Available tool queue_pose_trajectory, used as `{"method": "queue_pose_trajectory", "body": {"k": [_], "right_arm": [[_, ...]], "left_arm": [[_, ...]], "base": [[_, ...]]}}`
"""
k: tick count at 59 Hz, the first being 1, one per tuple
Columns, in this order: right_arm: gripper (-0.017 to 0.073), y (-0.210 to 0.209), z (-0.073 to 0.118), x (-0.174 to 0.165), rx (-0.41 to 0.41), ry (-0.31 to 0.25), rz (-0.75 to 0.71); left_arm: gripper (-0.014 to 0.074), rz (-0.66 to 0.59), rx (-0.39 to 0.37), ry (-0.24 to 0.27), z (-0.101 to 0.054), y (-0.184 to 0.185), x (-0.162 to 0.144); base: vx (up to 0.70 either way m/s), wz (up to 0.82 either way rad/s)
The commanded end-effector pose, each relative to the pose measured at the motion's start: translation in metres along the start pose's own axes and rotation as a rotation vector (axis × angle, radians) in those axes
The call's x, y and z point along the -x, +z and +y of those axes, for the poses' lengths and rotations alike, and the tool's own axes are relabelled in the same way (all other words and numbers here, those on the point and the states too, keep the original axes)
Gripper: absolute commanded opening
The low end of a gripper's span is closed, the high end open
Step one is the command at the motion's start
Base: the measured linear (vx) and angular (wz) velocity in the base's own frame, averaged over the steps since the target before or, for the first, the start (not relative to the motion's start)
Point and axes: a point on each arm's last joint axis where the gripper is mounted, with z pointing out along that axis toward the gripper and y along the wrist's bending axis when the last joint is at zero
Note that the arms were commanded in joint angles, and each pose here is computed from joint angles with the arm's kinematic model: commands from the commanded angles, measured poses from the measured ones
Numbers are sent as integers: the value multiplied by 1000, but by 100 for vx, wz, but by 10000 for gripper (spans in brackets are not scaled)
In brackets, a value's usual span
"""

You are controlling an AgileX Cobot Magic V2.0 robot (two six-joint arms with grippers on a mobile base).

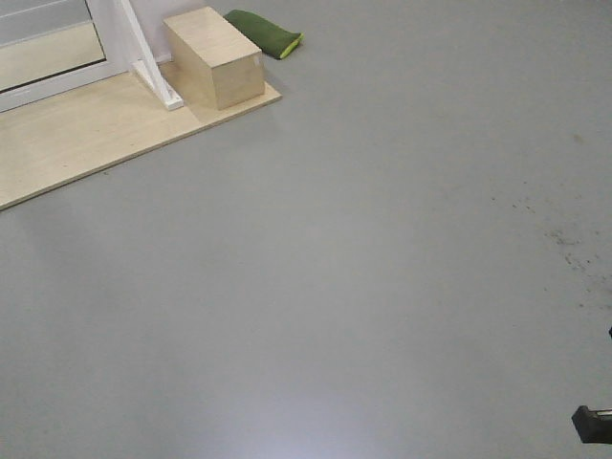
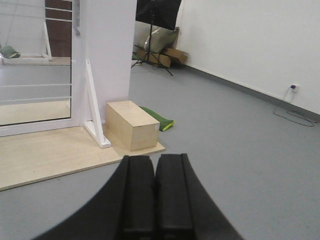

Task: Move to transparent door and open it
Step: 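Drive the base up to the transparent sliding door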

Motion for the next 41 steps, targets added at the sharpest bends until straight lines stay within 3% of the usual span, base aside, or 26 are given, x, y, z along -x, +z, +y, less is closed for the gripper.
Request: {"method": "queue_pose_trajectory", "body": {"k": [1,41], "right_arm": [[-7,0,0,3,-5,-4,-81],[-7,0,0,3,-5,-4,-81]], "left_arm": [[-6,-62,-12,-6,1,0,-2],[-6,-62,-12,-6,1,0,-2]], "base": [[64,31],[61,36]]}}
